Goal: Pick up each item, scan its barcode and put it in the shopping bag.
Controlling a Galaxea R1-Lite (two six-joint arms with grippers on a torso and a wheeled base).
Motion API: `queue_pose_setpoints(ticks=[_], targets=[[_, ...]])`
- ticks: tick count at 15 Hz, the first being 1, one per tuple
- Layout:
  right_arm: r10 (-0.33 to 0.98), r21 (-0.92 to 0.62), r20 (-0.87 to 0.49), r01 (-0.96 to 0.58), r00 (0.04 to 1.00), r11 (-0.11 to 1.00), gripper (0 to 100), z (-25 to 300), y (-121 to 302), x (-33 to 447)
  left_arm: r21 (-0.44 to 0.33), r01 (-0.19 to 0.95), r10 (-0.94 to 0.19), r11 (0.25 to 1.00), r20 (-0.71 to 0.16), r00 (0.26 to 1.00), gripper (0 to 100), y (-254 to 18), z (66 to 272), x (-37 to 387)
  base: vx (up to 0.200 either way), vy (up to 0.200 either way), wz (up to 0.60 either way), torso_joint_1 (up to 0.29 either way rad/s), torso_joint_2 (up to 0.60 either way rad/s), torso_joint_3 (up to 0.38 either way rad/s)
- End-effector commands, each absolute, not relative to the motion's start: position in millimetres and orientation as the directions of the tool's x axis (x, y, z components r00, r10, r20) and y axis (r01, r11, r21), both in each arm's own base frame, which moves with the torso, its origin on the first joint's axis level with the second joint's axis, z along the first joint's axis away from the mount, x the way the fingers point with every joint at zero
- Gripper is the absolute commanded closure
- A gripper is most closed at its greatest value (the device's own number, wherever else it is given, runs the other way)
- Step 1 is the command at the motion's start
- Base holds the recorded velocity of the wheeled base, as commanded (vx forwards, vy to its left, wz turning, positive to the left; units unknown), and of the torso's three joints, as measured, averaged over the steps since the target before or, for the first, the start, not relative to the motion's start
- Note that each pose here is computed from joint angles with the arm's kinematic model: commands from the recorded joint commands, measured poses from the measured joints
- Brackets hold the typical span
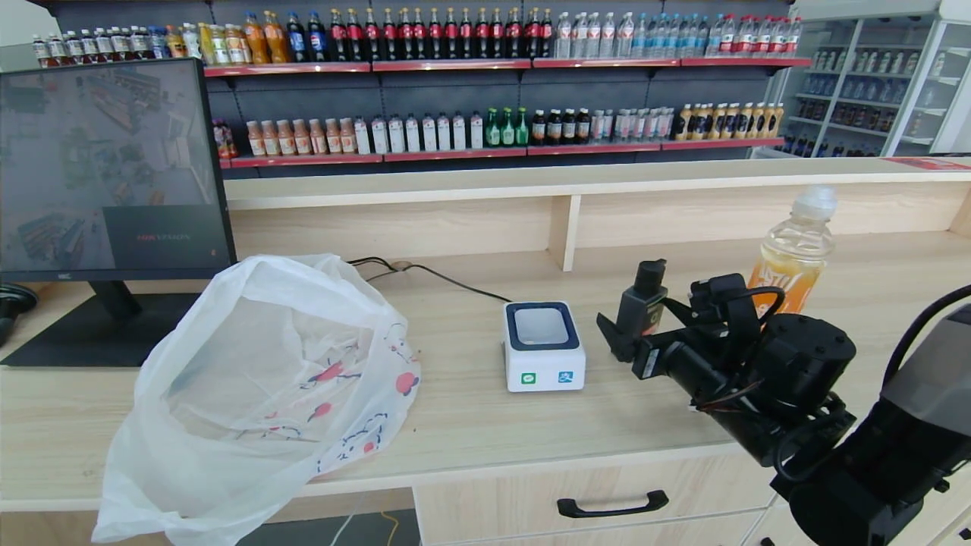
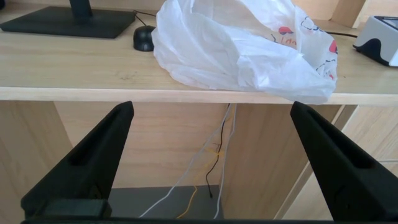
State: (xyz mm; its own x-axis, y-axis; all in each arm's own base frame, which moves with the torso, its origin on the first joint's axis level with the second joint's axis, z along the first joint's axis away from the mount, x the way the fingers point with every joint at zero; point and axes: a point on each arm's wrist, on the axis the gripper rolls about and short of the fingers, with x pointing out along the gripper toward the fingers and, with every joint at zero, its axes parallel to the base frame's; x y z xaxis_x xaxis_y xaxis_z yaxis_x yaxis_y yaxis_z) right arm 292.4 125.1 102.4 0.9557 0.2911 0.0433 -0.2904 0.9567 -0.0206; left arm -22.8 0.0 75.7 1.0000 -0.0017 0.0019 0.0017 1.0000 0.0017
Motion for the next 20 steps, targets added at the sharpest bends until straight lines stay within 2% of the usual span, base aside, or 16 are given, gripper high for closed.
queue_pose_setpoints(ticks=[1,13,20], targets=[[0.291,-0.02,0.038,-0.291,0.956,0.957,0,99,126,295,0.003,0.002,-0.002,1.0,0.005,1.0,0,0,76,-23,0.0,0.0,0.0,0.0,0.0,0.0],[0.281,-0.024,0.021,-0.281,0.959,0.959,0,84,123,316,0.003,0.002,-0.002,1.0,0.008,1.0,0,0,76,-23,0.0,0.0,0.0,0.0,0.0,0.0],[0.33,-0.03,0.028,-0.329,0.944,0.944,0,81,122,325,0.005,0.001,-0.002,1.0,0.008,1.0,0,0,76,-23,0.0,0.0,0.0,0.0,0.0,0.0]])
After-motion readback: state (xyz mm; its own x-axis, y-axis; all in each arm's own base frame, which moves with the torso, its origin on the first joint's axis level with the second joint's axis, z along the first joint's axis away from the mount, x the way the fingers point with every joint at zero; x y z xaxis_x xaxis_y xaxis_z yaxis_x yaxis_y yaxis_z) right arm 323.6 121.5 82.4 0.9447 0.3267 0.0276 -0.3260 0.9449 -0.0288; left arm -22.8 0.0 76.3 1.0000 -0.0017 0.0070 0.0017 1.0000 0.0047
